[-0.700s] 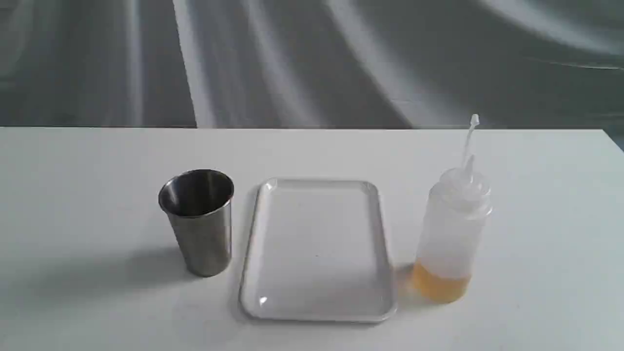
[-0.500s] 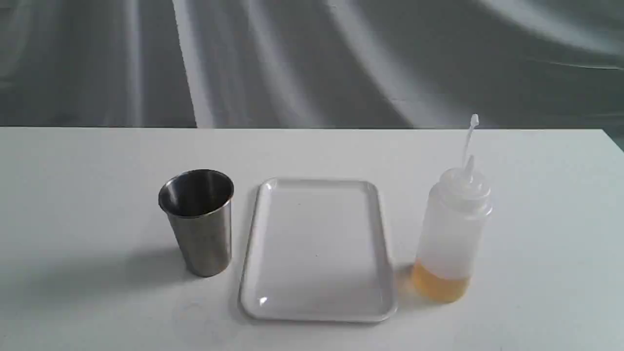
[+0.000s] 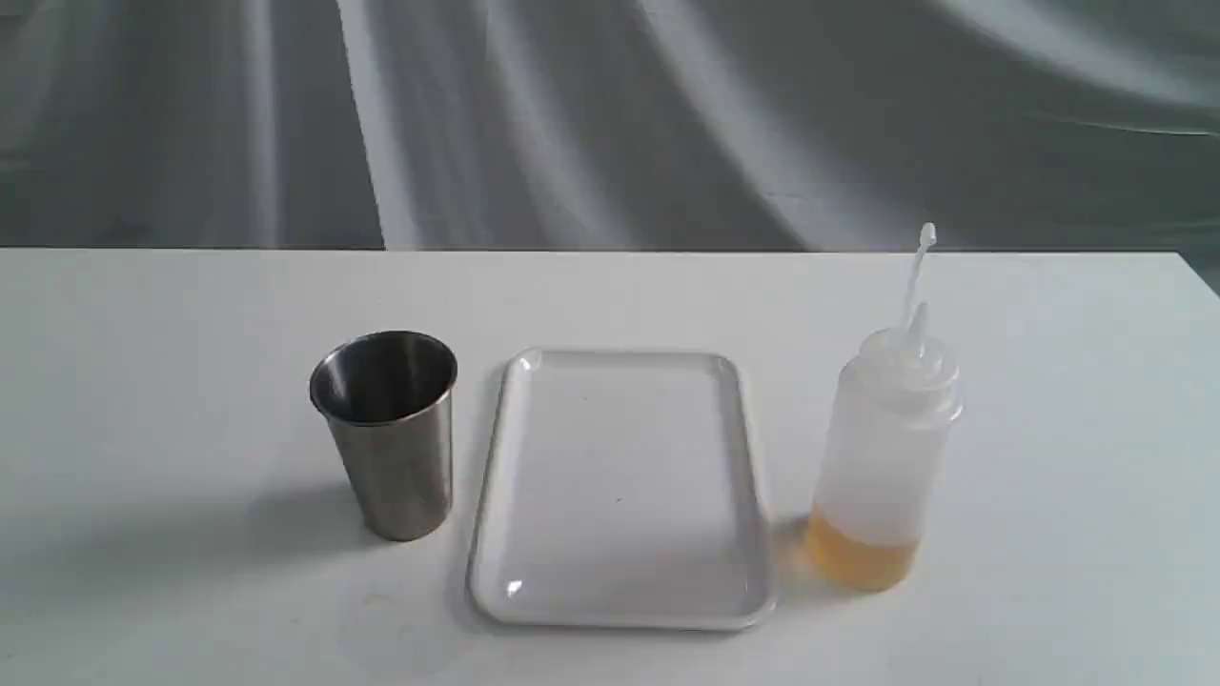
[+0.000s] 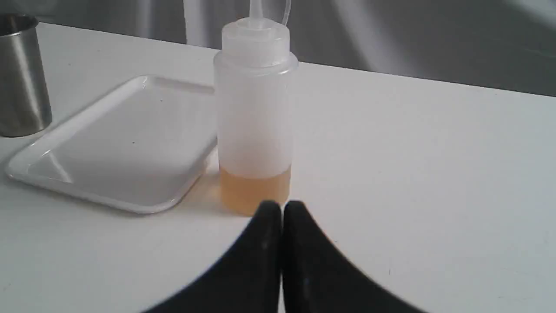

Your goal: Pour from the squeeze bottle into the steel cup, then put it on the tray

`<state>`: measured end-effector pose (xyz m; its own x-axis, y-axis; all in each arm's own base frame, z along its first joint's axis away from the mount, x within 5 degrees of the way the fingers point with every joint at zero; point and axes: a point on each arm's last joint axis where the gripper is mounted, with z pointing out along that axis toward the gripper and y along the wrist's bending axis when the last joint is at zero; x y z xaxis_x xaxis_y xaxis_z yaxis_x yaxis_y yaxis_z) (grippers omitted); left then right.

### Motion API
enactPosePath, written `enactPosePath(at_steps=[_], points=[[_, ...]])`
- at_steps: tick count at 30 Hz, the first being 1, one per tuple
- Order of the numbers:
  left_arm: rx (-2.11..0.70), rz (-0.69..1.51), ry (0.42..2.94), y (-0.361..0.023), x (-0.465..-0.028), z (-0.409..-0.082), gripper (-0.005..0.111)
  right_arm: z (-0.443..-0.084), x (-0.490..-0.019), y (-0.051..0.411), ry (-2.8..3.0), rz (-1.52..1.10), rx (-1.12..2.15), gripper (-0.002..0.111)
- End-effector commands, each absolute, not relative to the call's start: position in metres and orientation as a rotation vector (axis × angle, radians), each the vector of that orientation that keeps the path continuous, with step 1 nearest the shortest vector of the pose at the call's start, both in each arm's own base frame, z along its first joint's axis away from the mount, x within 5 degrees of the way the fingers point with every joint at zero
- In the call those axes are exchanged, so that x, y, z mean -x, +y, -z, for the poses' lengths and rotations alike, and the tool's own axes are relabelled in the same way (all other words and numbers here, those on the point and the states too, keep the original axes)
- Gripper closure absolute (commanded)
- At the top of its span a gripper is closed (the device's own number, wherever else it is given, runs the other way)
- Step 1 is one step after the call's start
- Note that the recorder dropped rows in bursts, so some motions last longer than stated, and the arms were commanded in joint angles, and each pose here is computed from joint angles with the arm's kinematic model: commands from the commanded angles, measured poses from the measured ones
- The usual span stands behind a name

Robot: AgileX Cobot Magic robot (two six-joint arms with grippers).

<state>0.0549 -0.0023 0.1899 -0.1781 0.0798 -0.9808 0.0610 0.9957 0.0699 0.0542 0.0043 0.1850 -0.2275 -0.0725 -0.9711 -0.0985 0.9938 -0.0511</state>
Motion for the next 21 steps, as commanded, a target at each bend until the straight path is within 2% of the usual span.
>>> enactPosePath(at_steps=[1,4,13,21], points=[[-0.108,-0.011,1.746,-0.003,-0.055,-0.189,0.107,-0.184,-0.054,0.004,1.798,-0.022,0.117,0.108],[-0.108,-0.011,1.746,-0.003,-0.055,-0.189,0.107,-0.183,-0.053,0.005,1.822,-0.044,0.103,0.108],[-0.105,-0.008,1.746,-0.003,-0.055,-0.189,0.107,-0.239,-0.045,0.003,1.742,-0.014,0.112,0.108],[-0.105,-0.008,1.746,-0.003,-0.055,-0.189,0.107,-0.273,-0.074,0.005,1.865,0.004,0.13,0.108]])
